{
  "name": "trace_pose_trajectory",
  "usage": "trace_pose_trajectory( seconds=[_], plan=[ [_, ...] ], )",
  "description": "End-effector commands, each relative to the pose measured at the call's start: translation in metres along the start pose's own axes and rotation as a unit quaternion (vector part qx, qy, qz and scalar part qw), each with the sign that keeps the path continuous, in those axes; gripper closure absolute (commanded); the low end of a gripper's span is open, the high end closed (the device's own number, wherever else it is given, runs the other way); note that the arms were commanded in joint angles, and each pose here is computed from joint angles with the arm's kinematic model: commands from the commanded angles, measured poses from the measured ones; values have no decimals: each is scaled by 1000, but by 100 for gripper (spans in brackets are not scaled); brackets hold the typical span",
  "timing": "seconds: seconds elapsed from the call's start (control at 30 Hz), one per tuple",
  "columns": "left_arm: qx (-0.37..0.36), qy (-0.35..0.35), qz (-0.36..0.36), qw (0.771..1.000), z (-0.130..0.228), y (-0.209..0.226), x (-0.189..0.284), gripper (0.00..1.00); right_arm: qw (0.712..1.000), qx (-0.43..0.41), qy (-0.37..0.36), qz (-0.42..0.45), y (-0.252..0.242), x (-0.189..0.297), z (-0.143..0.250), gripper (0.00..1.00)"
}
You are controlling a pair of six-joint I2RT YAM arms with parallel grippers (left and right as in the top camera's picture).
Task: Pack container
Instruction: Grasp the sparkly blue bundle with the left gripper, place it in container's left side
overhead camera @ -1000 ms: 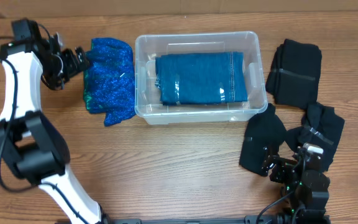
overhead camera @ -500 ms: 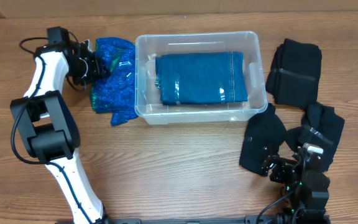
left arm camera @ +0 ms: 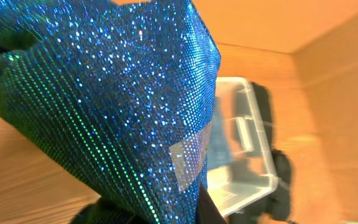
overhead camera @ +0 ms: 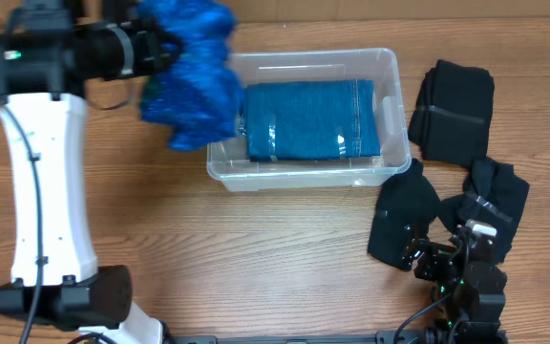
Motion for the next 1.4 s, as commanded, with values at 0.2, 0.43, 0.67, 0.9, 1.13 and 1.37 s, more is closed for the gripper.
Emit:
trace_pose_trajectory(
  seconds=[0.2,0.43,0.67,0.9,1.13,1.37],
  plan=[
    [84,56,-34,994,23,-66,-137,96,1000,0,3,2,-2,-3,4,0],
    [87,170,-66,979,57,4,-209,93,1000,0,3,2,-2,-3,4,0],
    [68,175,-122,975,50,26,-159,10,1000,0,3,2,-2,-3,4,0],
    [-154,88,-83,981,34,-40,-199,43,1000,0,3,2,-2,-3,4,0],
    [-102,243,-161,951,114,35,-306,60,1000,0,3,2,-2,-3,4,0],
    [-112,207,-163,958,59,-13,-220,50,1000,0,3,2,-2,-3,4,0]
  ],
)
Point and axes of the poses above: each gripper's point midway between its finger pads, its own x axis back along the fingers, its own y axis along the line the jaws close on, z = x × y, the point moved 9 cm from there along x, back along the fingers, and after that the axes turned 9 degrees about -x, right-handed, at the moved point
